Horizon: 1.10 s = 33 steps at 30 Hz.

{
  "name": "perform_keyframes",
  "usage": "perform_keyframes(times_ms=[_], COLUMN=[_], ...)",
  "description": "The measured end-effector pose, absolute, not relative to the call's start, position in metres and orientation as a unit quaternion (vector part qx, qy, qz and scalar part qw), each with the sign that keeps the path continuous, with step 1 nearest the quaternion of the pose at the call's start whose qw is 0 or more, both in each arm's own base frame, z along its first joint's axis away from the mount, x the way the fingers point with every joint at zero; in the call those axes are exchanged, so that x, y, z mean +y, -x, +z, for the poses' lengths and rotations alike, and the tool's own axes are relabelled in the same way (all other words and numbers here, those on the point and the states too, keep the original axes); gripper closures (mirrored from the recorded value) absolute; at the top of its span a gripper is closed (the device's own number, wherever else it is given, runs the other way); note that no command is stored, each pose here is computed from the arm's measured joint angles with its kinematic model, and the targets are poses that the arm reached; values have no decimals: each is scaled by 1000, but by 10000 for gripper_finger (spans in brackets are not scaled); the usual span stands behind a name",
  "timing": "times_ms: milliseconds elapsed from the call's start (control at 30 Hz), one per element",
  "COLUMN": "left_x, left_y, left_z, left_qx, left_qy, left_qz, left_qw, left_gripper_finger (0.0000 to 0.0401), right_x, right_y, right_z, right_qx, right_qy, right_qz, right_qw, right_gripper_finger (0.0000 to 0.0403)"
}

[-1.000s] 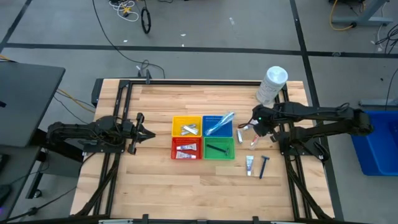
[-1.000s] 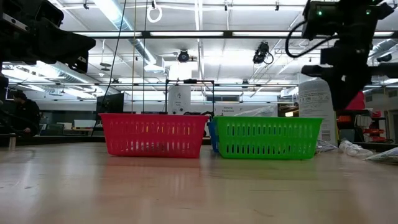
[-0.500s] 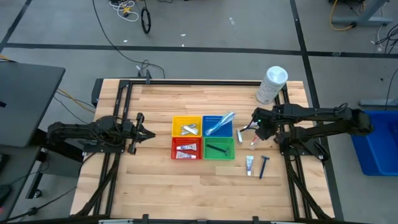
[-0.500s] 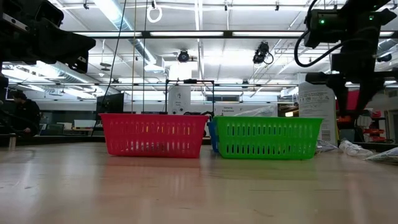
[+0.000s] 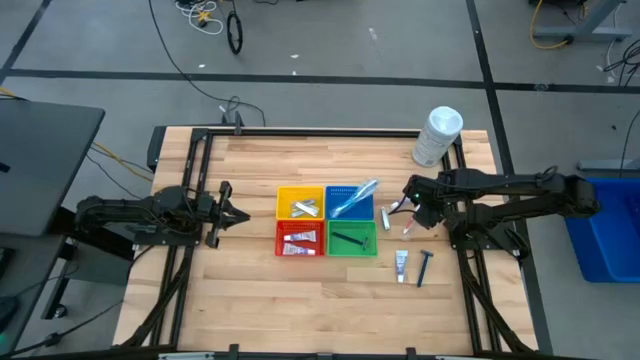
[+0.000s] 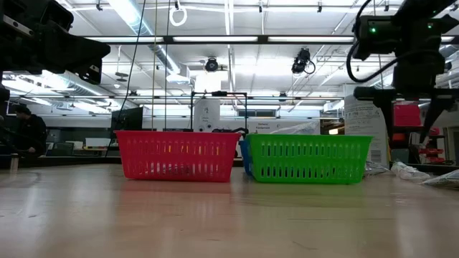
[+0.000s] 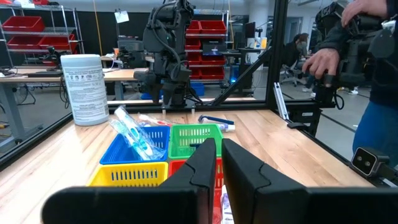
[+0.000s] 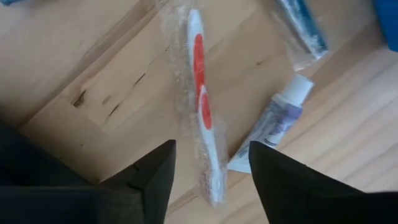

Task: Pick & Place Travel size toiletries
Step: Put the red toothbrush into the blue bin

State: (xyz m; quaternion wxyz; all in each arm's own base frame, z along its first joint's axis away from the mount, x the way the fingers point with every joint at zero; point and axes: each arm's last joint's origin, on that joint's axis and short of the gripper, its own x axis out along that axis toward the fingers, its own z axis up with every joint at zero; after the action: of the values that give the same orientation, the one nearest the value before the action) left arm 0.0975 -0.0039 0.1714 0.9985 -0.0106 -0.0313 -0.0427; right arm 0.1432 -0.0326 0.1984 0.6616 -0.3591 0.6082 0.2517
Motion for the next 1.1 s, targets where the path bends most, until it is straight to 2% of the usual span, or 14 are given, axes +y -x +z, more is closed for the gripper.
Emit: perform_keyframes(times_ms=[267, 800, 1100], left_x=[-4, -4, -4], left_y=[-98, -98, -98], left_z=[171, 171, 171], left_qx=[-31, -31, -31], left_qy=[10, 11, 10], left_qz=[-43, -43, -43], left_qw=[999, 999, 999], left_gripper_finger=[369, 369, 369], right_x=[-32, -35, -36], right_y=[-141, -159, -162], right_z=[184, 163, 157], right_qx=[608, 611, 617], right_qy=[361, 357, 356], right_qz=[254, 281, 294], right_qw=[660, 648, 637], right_gripper_finger=[173, 185, 172])
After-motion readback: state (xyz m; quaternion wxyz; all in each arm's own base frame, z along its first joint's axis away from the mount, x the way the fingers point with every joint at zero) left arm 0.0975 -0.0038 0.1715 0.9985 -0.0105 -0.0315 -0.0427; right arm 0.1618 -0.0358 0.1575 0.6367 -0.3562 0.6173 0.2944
